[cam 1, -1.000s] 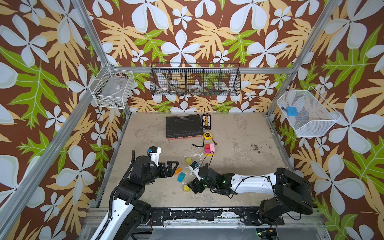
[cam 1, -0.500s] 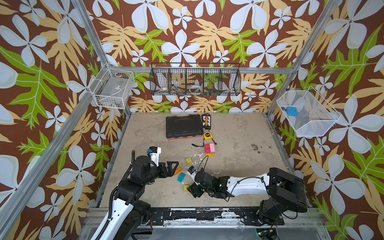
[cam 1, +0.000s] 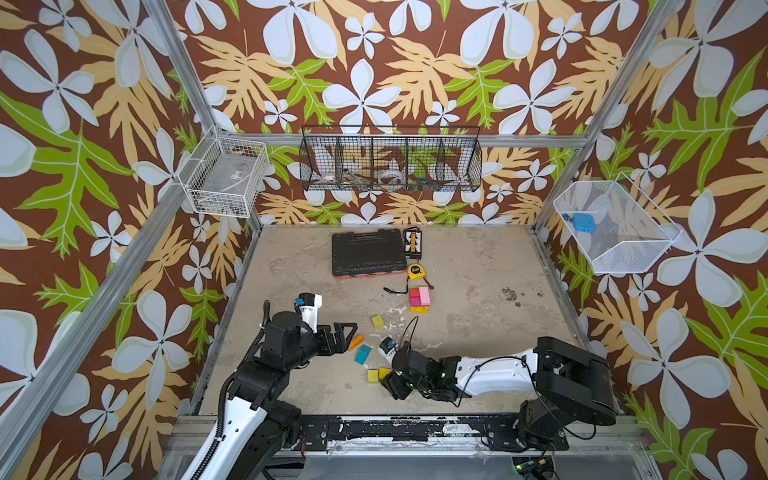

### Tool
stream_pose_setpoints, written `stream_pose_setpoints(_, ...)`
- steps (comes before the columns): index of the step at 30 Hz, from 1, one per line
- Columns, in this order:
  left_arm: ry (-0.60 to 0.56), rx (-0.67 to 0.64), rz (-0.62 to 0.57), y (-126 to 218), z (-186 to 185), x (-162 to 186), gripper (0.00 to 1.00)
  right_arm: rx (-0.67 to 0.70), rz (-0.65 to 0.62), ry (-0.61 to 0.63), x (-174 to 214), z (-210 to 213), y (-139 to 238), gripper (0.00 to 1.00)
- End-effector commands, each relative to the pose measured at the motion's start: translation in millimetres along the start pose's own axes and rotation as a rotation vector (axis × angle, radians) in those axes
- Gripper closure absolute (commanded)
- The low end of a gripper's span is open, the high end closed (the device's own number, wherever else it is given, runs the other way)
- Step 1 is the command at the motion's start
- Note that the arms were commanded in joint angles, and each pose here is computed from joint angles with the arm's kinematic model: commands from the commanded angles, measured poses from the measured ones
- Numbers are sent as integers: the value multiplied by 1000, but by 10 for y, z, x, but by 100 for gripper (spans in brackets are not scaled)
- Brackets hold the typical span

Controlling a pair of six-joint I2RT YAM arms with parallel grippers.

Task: Build the wood block tower
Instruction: 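Move the open right gripper over the long yellow block nearer the robot, then lower the right gripper around the long yellow block and close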

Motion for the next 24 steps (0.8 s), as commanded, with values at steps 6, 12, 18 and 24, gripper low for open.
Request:
stream_pose_setpoints(6,-7,5,-14,-8,-7,-17,0,45,37,28,-13,78,-87,49)
stream_pose_setpoints(12,-6,5,-14,-8,-7,-18,0,139,74,74,4,160,-106,53)
stream_pose_setpoints(18,-7,6,-15,-5,-8,-17,0,209,99,102,25,233,-113,53)
stream_pose_setpoints(24,-8,6,-15,-5,-7,-15,0,235,123,98,35,235,-160,64)
Point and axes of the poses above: each gripper's point midway between its finger pads, its own y axis back along the fingers, its own z axis along the line the jaws close on, x = y × z, the point moved 10 cm from there along y, back along the fingers, and after that the axes turned 8 degrees about y, right-handed, at the moved point
